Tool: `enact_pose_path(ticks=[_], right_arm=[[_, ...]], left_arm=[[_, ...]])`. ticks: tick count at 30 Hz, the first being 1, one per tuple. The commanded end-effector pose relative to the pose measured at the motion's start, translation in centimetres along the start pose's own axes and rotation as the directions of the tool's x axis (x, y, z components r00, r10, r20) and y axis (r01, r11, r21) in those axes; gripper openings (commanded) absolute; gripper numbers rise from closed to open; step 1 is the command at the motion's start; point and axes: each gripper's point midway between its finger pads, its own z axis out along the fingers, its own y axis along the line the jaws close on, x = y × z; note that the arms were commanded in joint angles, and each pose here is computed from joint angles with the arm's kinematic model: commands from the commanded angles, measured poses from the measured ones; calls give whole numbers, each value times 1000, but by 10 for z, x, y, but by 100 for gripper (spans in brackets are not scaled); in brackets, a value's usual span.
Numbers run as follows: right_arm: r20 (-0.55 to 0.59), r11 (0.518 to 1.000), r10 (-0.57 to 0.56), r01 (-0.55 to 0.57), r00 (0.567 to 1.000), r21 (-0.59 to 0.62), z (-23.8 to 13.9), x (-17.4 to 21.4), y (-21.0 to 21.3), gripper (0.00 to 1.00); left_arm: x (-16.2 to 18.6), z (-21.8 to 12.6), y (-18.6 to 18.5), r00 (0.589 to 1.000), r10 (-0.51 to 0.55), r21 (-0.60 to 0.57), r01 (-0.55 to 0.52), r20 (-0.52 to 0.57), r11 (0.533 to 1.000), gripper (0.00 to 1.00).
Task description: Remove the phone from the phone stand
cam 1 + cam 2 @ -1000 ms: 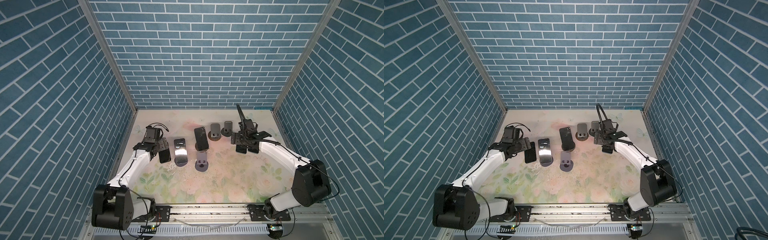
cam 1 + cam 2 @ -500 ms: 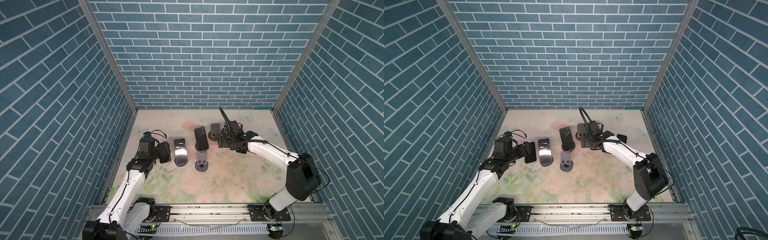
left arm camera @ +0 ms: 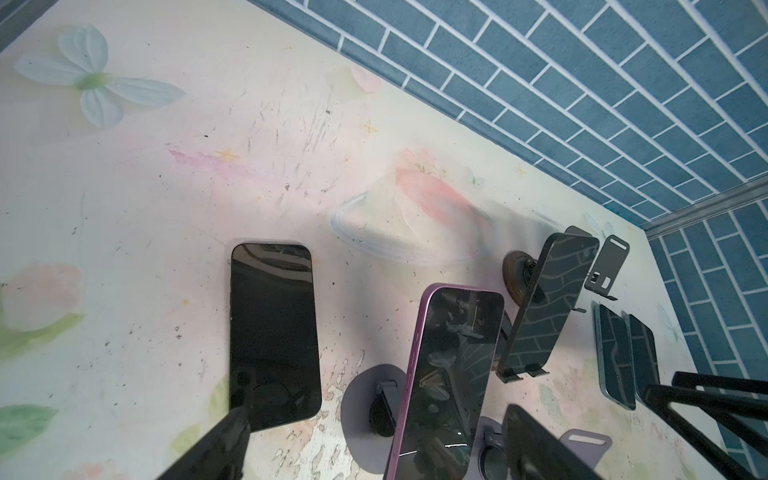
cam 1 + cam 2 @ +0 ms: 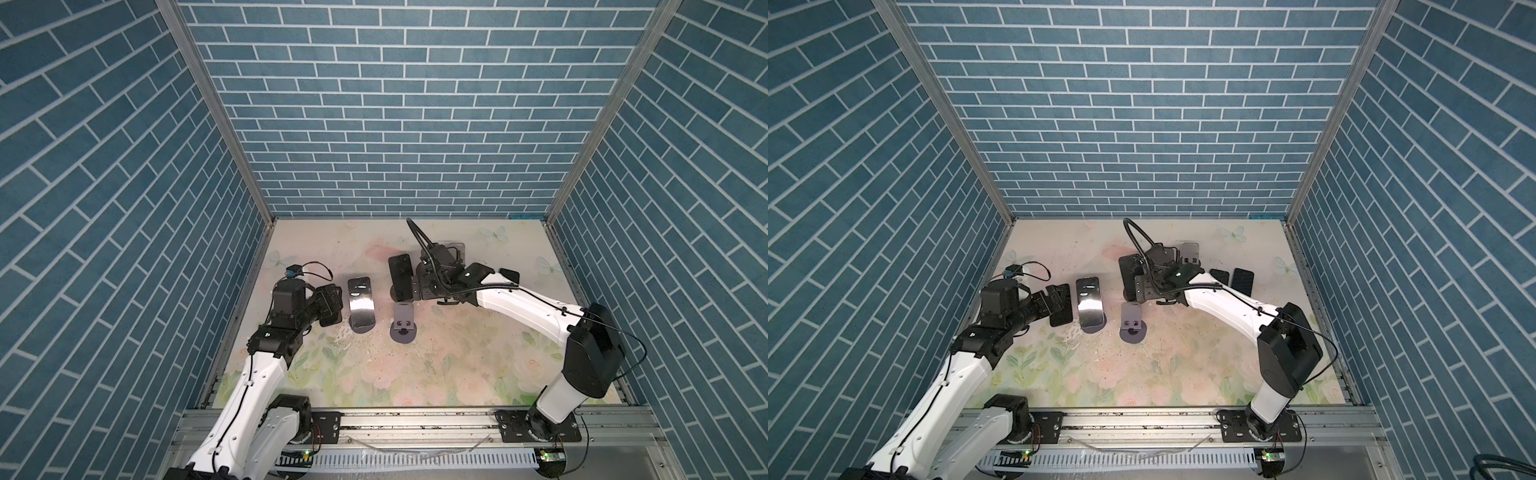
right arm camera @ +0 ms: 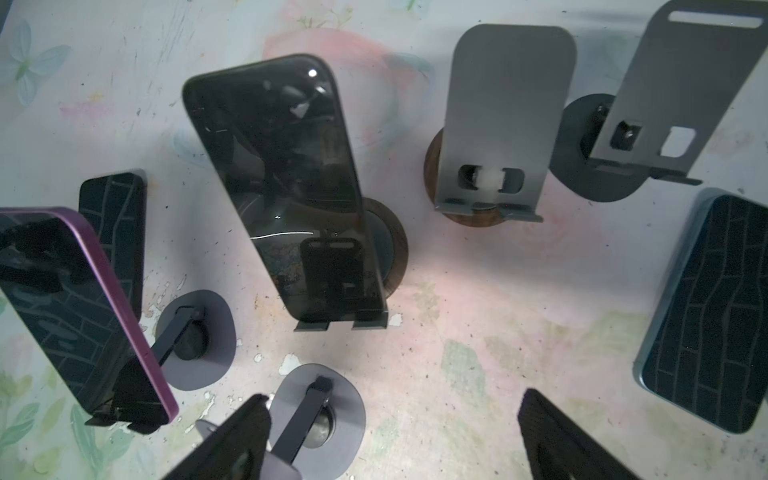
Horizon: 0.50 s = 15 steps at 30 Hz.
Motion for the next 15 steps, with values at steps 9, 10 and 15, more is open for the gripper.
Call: enact_pose_path(ticks=[9,10,15], right_arm=[[-43,995,-50,53,998,83,7,16,41,95],[-46,995,-53,56,998,83,8,17,44,95],[-70,994,-58,64,996,91,13,27,52,95]], left_arm=[[5,-5,2,1000,-11,5,11,-1,1000,96],[5,-5,2,1000,-11,5,11,1,1000,96],[6,-7,2,1000,-12,5,12,5,1000,96]])
